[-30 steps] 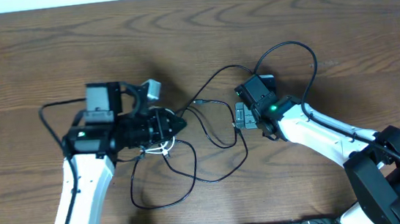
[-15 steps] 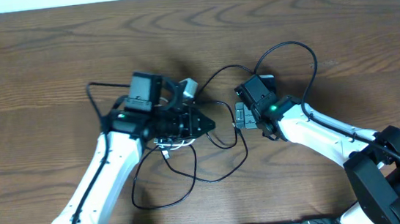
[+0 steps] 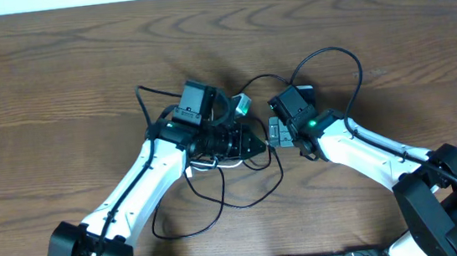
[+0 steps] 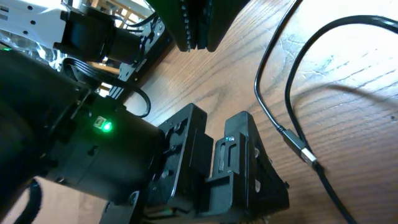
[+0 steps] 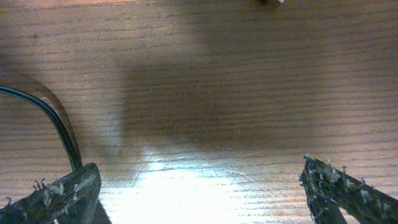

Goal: Untangle cables

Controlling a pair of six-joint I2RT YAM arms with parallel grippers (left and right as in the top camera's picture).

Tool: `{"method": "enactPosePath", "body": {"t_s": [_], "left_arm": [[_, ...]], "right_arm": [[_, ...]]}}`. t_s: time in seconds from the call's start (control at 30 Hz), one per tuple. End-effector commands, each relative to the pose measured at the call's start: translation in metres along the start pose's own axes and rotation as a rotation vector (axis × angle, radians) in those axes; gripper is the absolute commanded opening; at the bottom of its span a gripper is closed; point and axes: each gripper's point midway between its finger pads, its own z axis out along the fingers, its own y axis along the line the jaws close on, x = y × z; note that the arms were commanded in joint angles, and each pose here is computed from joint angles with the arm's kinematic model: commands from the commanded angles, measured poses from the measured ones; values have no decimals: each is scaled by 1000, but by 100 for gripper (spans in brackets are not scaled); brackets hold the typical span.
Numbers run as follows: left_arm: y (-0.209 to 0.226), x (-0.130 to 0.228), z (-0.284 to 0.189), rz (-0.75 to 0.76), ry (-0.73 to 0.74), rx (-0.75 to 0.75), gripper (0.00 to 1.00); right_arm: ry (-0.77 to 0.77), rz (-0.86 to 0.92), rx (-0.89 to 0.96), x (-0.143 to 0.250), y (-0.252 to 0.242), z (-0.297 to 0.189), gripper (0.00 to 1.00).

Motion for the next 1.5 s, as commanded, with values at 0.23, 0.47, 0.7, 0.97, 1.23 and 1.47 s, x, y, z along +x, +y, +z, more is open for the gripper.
{"method": "enactPosePath", "body": {"t_s": [0.23, 0.47, 0.7, 0.97, 1.23, 1.47], "left_arm": [[-3, 0, 3, 2, 5, 14, 7], [-3, -1, 3, 10, -1, 17, 8], [-3, -1, 3, 10, -1, 17, 7], [-3, -1, 3, 10, -1, 17, 7], [-1, 5, 3, -15, 21, 8, 8], [-1, 4, 3, -9, 20, 8, 8]], "right_arm": [[-2, 12, 13, 0, -2, 1, 99], [-2, 12, 13, 0, -2, 1, 99], [-2, 12, 13, 0, -2, 1, 99], [-2, 12, 13, 0, -2, 1, 99], [-2, 12, 13, 0, -2, 1, 99], [-2, 12, 13, 0, -2, 1, 99]]}}
